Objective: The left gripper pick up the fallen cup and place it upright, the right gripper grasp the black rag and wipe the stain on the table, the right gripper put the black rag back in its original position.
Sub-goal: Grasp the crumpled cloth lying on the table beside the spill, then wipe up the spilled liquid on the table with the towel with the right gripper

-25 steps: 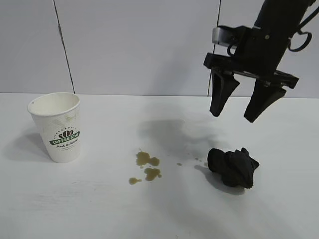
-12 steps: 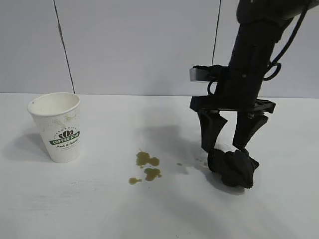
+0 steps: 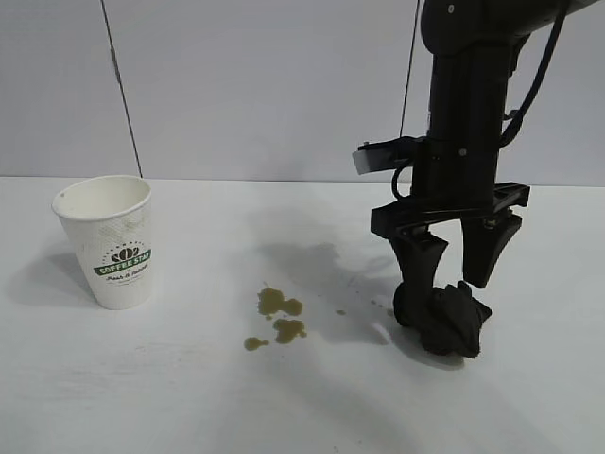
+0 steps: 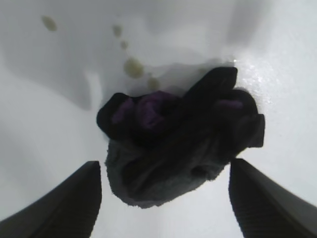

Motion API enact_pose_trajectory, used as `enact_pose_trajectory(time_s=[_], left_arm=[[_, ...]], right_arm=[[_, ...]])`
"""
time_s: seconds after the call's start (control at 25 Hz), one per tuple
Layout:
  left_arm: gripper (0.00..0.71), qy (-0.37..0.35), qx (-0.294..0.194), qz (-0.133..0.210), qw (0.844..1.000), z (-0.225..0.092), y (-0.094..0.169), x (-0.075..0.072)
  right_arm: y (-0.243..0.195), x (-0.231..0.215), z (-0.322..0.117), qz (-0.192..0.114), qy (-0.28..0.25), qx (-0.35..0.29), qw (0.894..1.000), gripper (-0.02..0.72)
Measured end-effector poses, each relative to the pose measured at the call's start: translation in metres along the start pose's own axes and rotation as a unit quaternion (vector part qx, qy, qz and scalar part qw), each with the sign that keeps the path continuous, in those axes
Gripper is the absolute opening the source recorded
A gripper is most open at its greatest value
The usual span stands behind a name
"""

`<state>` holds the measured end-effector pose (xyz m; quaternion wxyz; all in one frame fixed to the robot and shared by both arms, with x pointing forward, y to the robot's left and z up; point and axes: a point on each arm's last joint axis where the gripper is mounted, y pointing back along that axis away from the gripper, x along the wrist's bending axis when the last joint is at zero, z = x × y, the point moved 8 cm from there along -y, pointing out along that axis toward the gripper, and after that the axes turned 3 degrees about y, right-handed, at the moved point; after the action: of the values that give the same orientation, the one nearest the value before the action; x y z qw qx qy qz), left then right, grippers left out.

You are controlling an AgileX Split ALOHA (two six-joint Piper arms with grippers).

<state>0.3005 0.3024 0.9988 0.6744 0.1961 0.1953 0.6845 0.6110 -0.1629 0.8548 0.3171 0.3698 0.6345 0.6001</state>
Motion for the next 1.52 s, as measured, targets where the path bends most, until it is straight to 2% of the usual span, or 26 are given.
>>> enact_pose_trajectory(time_s=[0.2, 0.48, 0.52, 0.6, 0.68, 0.76, 0.88, 0.96, 1.08, 1.24, 1.52], left_arm=[[0.694, 0.000, 0.000, 0.000, 1.000, 0.000, 0.000, 0.000], [0.694, 0.000, 0.000, 0.000, 1.000, 0.000, 0.000, 0.000], [0.694, 0.000, 0.000, 0.000, 1.000, 0.000, 0.000, 0.000], [0.694, 0.000, 0.000, 0.000, 1.000, 0.000, 0.000, 0.000], [0.694, 0.000, 0.000, 0.000, 1.000, 0.000, 0.000, 0.000], [0.694, 0.000, 0.000, 0.000, 1.000, 0.000, 0.000, 0.000], [0.694, 0.000, 0.000, 0.000, 1.000, 0.000, 0.000, 0.000], [0.694, 0.000, 0.000, 0.000, 1.000, 0.000, 0.000, 0.000], [0.694, 0.000, 0.000, 0.000, 1.000, 0.000, 0.000, 0.000], [0.694, 0.000, 0.000, 0.000, 1.000, 0.000, 0.000, 0.000], [0.694, 0.000, 0.000, 0.000, 1.000, 0.000, 0.000, 0.000]], right_arm=[[0.000, -0.001, 0.005, -0.003, -0.005, -0.014, 1.000, 0.495], [-0.020, -0.001, 0.004, 0.002, -0.009, 0.010, 1.000, 0.477], [-0.021, -0.002, 0.004, 0.002, -0.009, 0.012, 1.000, 0.439], [-0.023, -0.002, 0.003, 0.002, -0.010, 0.017, 1.000, 0.315], [-0.024, -0.002, 0.002, 0.002, -0.010, 0.019, 1.000, 0.135], [-0.021, -0.002, 0.003, 0.001, -0.011, 0.016, 1.000, 0.072], [-0.006, -0.001, 0.007, 0.002, -0.013, -0.005, 1.000, 0.071], [0.012, 0.005, 0.015, 0.015, -0.020, -0.036, 0.999, 0.071], [0.042, 0.021, 0.026, 0.058, -0.027, -0.090, 0.994, 0.071], [0.070, 0.047, 0.039, 0.117, -0.023, -0.154, 0.981, 0.071], [0.073, 0.124, 0.057, 0.124, 0.055, -0.193, 0.972, 0.071]])
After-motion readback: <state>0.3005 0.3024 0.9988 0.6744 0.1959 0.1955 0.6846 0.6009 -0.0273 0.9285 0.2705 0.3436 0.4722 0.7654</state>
